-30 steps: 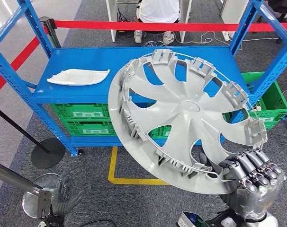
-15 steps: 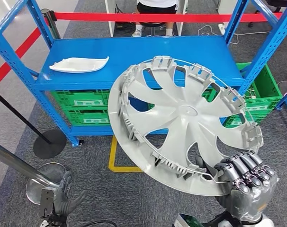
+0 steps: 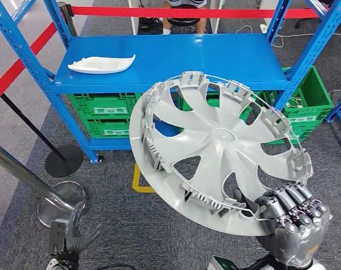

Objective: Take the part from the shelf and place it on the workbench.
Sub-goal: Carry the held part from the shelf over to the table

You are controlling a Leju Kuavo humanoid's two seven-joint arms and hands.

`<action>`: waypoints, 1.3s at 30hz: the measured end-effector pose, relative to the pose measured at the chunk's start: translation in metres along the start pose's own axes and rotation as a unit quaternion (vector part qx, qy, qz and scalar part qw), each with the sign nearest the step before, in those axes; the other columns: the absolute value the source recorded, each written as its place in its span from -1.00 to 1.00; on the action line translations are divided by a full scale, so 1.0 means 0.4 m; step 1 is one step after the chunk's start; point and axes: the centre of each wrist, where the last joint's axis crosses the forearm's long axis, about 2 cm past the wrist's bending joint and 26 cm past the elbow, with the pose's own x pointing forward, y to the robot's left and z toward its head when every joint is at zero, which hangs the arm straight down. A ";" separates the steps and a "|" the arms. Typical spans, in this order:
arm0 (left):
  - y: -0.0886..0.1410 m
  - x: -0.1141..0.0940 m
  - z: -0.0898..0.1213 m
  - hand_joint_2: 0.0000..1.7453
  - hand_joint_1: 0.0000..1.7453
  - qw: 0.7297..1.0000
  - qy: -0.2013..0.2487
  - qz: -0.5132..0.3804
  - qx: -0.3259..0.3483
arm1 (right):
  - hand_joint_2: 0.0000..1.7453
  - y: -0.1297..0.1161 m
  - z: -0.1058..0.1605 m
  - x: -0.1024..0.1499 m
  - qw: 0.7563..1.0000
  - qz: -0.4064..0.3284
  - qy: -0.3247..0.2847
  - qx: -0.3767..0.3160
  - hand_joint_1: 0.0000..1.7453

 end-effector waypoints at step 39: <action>-0.025 -0.002 -0.020 1.00 -1.00 1.000 0.016 0.006 -0.024 | 1.00 -0.025 0.017 -0.011 1.000 0.015 0.017 0.004 1.00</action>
